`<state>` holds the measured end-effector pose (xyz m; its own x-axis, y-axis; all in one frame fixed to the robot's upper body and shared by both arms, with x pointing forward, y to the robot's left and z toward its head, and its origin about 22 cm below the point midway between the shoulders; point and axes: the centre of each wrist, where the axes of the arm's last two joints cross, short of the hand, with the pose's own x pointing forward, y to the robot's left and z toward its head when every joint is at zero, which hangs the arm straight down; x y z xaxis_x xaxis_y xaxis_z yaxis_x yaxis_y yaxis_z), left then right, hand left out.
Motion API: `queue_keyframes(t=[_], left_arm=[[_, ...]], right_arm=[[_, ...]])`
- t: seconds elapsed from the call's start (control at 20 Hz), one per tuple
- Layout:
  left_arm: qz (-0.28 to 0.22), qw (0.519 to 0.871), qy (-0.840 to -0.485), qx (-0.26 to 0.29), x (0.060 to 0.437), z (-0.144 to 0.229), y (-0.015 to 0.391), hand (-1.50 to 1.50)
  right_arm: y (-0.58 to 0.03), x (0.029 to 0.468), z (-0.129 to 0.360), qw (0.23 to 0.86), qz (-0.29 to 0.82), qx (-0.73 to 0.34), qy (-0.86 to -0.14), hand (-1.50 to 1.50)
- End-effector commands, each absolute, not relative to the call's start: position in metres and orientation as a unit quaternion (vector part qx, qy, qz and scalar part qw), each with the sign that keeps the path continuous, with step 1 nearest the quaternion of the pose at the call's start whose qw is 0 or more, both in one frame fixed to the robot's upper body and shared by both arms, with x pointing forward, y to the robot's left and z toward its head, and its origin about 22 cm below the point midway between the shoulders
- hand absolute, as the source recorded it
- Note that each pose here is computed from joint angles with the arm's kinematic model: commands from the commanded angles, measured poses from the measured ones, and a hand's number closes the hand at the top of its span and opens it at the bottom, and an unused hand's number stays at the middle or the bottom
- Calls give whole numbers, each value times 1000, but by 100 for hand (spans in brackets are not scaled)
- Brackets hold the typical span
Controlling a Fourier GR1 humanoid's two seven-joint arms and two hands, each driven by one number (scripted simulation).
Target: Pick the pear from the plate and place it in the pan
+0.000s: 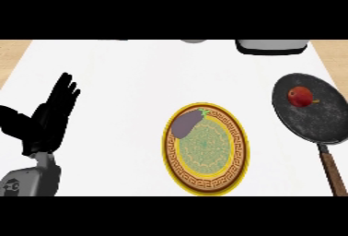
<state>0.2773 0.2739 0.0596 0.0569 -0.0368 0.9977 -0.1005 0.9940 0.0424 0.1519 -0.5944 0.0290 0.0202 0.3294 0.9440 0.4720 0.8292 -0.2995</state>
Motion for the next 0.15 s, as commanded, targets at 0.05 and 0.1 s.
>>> queue_keyframes(t=[0.05,0.1], left_arm=[[15,723,-690,35,279,46,260,0],[21,725,-687,48,280,40,271,0]], right_arm=[[-593,130,15,650,-46,-296,-699,-150],[-599,131,36,648,-45,-287,-704,-150]])
